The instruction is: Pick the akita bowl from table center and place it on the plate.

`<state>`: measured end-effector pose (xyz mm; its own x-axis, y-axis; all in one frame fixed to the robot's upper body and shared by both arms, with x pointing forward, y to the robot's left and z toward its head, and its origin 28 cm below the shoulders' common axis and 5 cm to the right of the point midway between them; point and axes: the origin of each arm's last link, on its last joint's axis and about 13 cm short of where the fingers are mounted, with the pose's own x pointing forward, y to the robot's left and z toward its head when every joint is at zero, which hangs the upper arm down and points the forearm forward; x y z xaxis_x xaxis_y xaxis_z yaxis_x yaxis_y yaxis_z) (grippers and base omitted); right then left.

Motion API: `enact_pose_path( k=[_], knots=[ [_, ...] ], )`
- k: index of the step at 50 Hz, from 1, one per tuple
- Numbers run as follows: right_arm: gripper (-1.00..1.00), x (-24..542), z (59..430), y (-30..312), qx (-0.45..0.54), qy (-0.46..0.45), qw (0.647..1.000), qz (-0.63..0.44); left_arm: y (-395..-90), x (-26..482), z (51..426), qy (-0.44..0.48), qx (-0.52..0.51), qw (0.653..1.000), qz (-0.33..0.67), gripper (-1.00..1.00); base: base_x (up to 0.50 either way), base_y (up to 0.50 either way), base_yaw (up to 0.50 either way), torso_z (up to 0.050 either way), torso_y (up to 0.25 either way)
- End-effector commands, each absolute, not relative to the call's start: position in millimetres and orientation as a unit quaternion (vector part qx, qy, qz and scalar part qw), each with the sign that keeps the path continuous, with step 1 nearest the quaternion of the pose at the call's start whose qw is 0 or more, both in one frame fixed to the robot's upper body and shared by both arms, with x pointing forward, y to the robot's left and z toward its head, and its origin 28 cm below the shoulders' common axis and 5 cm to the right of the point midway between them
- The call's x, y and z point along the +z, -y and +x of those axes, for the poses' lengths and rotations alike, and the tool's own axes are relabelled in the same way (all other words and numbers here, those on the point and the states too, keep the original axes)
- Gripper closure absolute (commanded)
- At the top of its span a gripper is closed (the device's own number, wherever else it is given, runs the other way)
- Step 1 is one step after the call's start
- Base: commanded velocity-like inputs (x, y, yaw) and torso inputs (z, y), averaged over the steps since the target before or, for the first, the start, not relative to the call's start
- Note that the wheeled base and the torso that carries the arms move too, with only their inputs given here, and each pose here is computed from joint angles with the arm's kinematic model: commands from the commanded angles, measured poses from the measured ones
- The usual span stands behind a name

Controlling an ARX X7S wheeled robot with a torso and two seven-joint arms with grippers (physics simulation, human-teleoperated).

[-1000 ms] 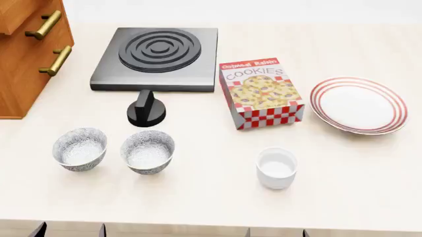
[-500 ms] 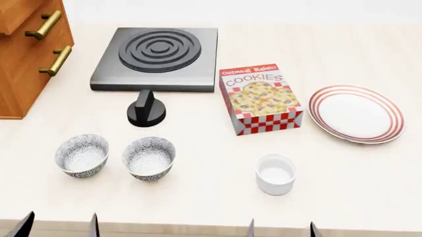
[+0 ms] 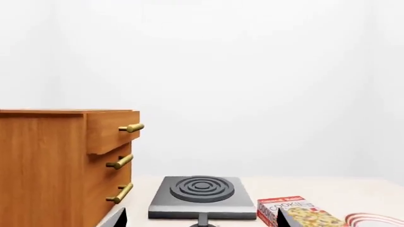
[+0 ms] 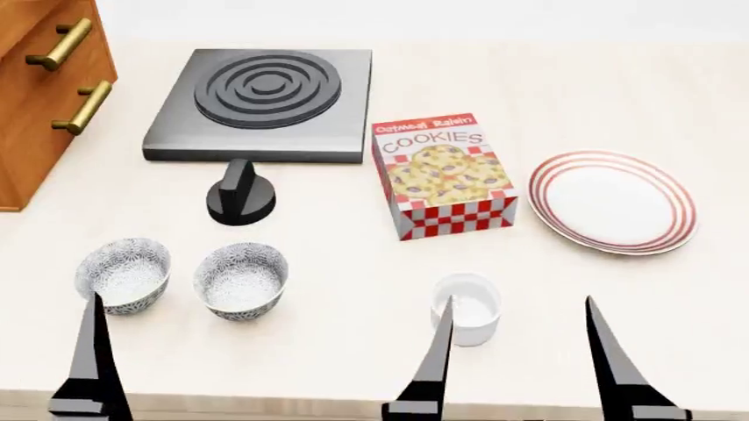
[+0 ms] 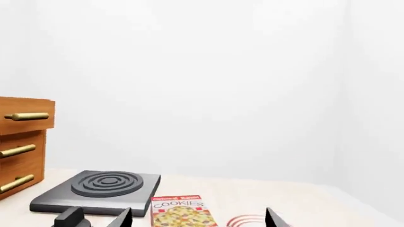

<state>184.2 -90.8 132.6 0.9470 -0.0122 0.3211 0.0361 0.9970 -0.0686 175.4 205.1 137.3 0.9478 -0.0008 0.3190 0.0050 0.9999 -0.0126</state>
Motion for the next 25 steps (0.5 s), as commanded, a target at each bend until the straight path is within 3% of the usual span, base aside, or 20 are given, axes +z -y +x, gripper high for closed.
enact_pose_path(
  k=[1, 25],
  knots=[
    [-1.0, 148.9, 175.6, 90.2, -0.009, 0.187, 0.982, -0.035, -203.5, 150.8, 165.4, 0.18, -0.01, 0.983, -0.01, -1.0, 0.0, -0.5, 0.0, 0.0, 0.0],
    [-1.0, 147.0, 176.5, 90.9, -0.009, 0.184, 0.982, -0.038, -203.8, 151.3, 164.4, 0.183, -0.008, 0.983, -0.016, -1.0, 0.0, -0.5, 0.0, 0.0, 0.0]
  ],
)
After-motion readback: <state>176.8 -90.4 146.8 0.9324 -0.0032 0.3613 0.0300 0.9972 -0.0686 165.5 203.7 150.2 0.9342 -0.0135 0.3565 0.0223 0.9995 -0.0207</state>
